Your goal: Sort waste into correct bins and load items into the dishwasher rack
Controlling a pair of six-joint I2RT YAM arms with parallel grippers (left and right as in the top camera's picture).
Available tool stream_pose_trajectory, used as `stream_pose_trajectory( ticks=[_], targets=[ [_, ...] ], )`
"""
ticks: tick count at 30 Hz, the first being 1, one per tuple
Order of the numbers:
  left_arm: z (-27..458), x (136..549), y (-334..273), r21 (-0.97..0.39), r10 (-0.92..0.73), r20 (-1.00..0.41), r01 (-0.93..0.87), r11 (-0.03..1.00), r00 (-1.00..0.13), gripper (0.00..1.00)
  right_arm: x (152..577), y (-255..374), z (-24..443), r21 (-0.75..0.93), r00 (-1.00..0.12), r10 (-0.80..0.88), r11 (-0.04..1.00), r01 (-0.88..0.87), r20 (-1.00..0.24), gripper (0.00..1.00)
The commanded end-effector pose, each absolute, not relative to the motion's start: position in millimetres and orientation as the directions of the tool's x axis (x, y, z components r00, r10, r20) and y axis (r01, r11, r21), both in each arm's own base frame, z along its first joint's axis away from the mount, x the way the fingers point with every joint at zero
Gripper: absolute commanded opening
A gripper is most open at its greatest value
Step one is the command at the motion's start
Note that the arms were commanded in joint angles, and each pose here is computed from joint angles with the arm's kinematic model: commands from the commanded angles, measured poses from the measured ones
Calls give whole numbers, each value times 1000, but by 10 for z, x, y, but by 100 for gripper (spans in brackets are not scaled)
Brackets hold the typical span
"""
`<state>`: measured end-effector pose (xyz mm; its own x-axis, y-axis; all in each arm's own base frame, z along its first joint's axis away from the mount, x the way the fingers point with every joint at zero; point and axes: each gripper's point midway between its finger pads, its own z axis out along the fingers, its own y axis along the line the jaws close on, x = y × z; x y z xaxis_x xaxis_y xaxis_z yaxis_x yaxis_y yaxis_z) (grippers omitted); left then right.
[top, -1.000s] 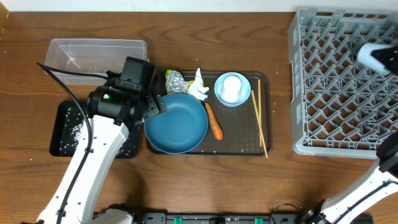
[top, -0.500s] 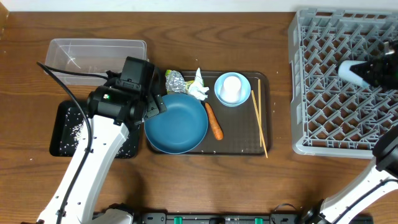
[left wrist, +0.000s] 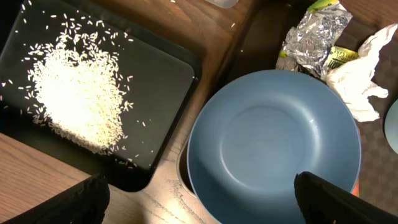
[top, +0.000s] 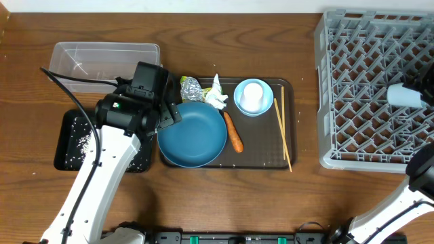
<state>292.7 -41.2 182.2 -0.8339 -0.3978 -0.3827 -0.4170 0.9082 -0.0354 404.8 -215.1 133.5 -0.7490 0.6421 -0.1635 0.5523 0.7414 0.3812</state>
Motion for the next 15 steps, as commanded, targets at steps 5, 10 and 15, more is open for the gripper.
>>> stream_pose_trajectory(
  ticks=[5, 10, 15],
  targets=[
    [1855, 2938, -364, -24, -399, -399, -425, 905, -826, 98, 3731, -2712, 1711, 108, -624, 735, 666, 739, -266, 33],
    [1855, 2938, -364, -24, -399, -399, -425, 905, -826, 98, 3685, -2836, 2282, 85, -543, 746, 615, 784, -385, 37],
    [1855, 2938, -364, -24, -399, -399, -425, 905, -826, 98, 3670, -2834, 2504, 88, -524, 734, 612, 786, -432, 43]
  ],
)
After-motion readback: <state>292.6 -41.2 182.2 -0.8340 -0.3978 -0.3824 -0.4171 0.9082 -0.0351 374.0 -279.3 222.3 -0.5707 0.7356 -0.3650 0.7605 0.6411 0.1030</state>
